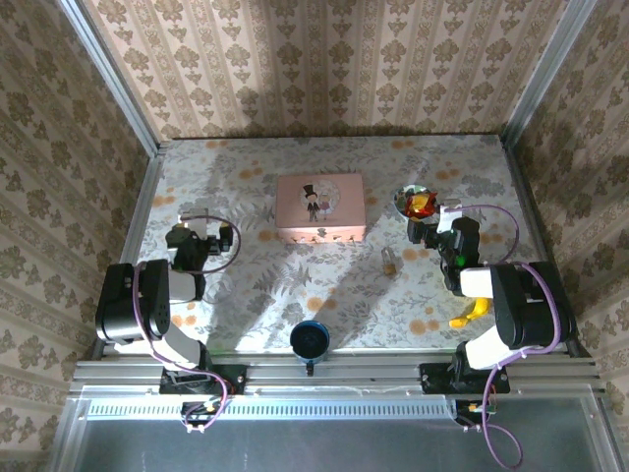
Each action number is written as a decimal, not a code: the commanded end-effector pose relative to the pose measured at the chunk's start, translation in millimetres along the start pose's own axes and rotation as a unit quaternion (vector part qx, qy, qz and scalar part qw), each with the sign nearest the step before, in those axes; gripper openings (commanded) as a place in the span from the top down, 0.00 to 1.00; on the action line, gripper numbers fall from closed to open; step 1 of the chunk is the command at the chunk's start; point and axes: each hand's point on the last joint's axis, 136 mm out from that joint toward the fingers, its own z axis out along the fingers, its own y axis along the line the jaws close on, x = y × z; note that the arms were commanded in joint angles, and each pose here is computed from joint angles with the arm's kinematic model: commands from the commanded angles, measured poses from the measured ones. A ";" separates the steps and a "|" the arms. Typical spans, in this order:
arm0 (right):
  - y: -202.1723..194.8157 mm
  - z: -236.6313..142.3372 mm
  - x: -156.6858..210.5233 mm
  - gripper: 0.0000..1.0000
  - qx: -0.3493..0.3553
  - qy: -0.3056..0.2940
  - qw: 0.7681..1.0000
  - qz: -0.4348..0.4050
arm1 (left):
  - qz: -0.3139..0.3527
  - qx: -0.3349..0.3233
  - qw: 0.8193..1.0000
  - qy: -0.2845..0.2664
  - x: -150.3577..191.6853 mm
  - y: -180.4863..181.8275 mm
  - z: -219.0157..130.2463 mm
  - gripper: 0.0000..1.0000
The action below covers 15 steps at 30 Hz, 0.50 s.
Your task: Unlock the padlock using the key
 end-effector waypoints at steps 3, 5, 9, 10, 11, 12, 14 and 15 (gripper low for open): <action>-2.4 1.5 -5.4 0.00 0.004 -0.007 1.000 0.001 | 0.019 0.015 1.000 -0.009 -11.4 -6.7 2.6 0.00; -2.5 1.5 -4.9 0.00 0.004 -0.006 1.000 0.001 | 0.019 0.015 1.000 -0.009 -12.0 -7.0 2.5 0.00; -2.5 1.3 -4.6 0.00 0.004 -0.006 1.000 0.001 | 0.020 0.014 1.000 -0.008 -11.4 -6.5 2.5 0.00; -2.5 1.3 -4.6 0.00 0.004 -0.006 1.000 0.001 | 0.020 0.014 1.000 -0.010 -12.2 -6.4 2.3 0.00; -2.6 1.3 -4.6 0.00 0.004 -0.006 1.000 0.001 | 0.020 0.015 1.000 -0.010 -11.8 -7.1 2.3 0.00; -2.6 1.3 -4.9 0.00 0.005 -0.007 1.000 0.001 | 0.019 0.014 1.000 -0.010 -12.4 -6.3 2.4 0.00; -2.6 1.3 -4.6 0.00 0.005 -0.006 1.000 0.001 | 0.018 0.014 1.000 -0.010 -11.8 -6.5 2.5 0.00; -2.5 1.4 -5.2 0.00 0.004 -0.007 1.000 0.001 | 0.018 0.013 1.000 -0.009 -11.3 -6.0 2.3 0.00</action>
